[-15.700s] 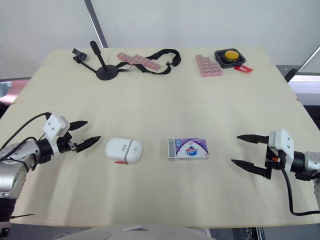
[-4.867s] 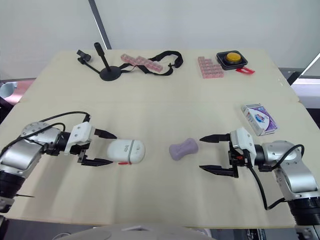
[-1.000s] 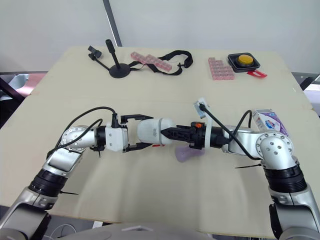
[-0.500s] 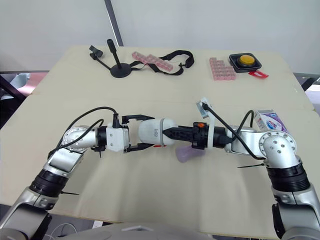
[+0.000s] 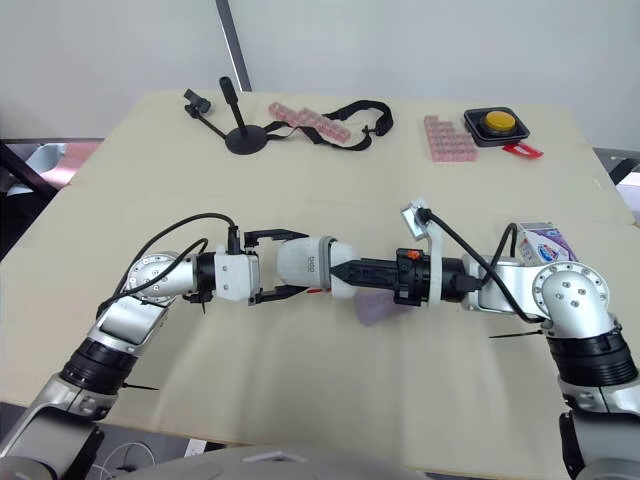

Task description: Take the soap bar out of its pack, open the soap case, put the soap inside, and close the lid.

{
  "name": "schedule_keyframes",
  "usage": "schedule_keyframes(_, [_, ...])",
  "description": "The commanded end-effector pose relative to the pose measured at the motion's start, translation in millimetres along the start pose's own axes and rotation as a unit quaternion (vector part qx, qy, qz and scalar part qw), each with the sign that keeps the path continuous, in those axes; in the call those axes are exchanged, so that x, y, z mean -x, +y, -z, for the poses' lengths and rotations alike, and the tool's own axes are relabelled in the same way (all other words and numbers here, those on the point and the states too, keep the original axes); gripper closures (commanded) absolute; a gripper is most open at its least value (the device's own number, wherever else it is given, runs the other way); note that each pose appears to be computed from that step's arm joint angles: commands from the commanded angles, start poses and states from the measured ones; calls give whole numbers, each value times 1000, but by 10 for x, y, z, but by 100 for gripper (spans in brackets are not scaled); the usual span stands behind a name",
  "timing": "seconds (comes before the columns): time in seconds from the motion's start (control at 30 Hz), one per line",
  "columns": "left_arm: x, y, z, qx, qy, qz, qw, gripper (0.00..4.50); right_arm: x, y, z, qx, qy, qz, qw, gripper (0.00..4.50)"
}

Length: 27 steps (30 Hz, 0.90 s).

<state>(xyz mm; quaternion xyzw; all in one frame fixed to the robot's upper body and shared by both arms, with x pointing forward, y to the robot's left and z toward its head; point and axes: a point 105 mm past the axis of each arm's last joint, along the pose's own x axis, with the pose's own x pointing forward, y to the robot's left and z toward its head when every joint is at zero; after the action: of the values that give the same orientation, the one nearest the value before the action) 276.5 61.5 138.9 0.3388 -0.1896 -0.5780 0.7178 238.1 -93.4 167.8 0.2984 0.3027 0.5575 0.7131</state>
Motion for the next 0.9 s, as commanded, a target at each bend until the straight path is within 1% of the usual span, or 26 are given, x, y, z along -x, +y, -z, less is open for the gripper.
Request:
schedule_keyframes(0.03, [25, 63, -38, -11, -2, -8, 1000, 103, 220, -27, -106, 12, -23, 31, 999, 249])
schedule_keyframes(0.17, [30, 71, -40, -8, -2, -10, 1000, 103, 670, -286, -258, 26, -44, 144, 988, 249])
schedule_keyframes(0.23, [34, 72, -34, -7, -1, -10, 1000, 103, 942, -404, -377, 51, -49, 215, 974, 249])
schedule_keyframes(0.3, [35, 71, -30, -6, 0, -9, 1000, 103, 1061, -449, -419, 68, -43, 246, 966, 249])
schedule_keyframes(0.37, [35, 71, -29, -6, 0, -9, 1000, 103, 1079, -459, -421, 74, -39, 248, 965, 249])
schedule_keyframes(0.43, [29, 67, -17, -4, 1, -8, 1000, 103, 1447, -646, -436, 147, 40, 381, 912, 249])
schedule_keyframes(0.47, [23, 67, -12, -3, 1, -9, 1000, 103, 1585, -698, -441, 176, 77, 422, 886, 249])
schedule_keyframes(0.5, [15, 68, -12, -3, 0, -9, 1000, 103, 1666, -737, -437, 192, 102, 444, 869, 249])
schedule_keyframes(0.7, [-5, 63, -16, -2, -2, -10, 1000, 103, 1800, -935, -429, 221, 145, 471, 842, 249])
schedule_keyframes(0.77, [-5, 57, -15, -2, -2, -10, 1000, 103, 1794, -972, -455, 226, 145, 470, 840, 249])
schedule_keyframes(0.9, [-1, 43, -20, 0, -2, -9, 1000, 103, 1692, -1029, -475, 228, 142, 456, 849, 249])
